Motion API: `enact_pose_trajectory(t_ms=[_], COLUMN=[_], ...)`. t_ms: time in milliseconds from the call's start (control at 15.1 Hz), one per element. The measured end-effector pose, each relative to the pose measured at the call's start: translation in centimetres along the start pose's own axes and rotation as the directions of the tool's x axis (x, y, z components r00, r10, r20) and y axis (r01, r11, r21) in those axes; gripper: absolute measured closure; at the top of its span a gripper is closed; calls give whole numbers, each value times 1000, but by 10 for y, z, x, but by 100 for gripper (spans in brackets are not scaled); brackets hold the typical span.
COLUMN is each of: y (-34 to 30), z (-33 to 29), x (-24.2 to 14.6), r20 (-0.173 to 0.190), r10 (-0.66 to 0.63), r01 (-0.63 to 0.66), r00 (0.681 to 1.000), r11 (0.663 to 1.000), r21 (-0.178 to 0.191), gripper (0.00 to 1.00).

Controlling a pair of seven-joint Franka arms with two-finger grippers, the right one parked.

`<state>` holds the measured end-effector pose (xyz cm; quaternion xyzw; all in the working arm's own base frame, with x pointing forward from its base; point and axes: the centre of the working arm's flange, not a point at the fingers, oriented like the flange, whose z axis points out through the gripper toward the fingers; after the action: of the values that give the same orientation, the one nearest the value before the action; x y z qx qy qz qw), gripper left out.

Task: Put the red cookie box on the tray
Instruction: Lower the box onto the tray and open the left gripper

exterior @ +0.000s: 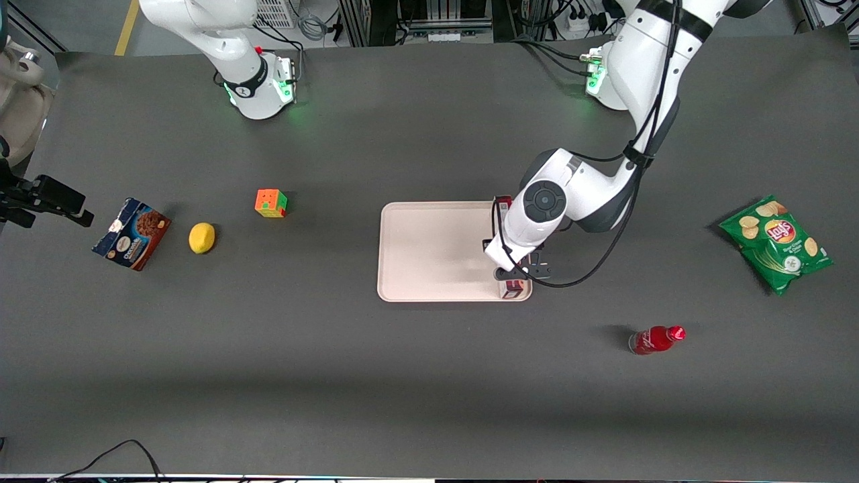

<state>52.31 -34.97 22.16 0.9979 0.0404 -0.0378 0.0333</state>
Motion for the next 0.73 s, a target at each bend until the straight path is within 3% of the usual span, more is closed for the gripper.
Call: enact_pose_trajectory(t_ms=[397, 728], y=[1, -13], z=[-3, -44], x=[3, 26], r20=[-16, -68], r10=[-2, -38], r01=[2, 37], r00=[1000, 997], r11=[1000, 999], r21=[-13, -17], gripper=[1, 0])
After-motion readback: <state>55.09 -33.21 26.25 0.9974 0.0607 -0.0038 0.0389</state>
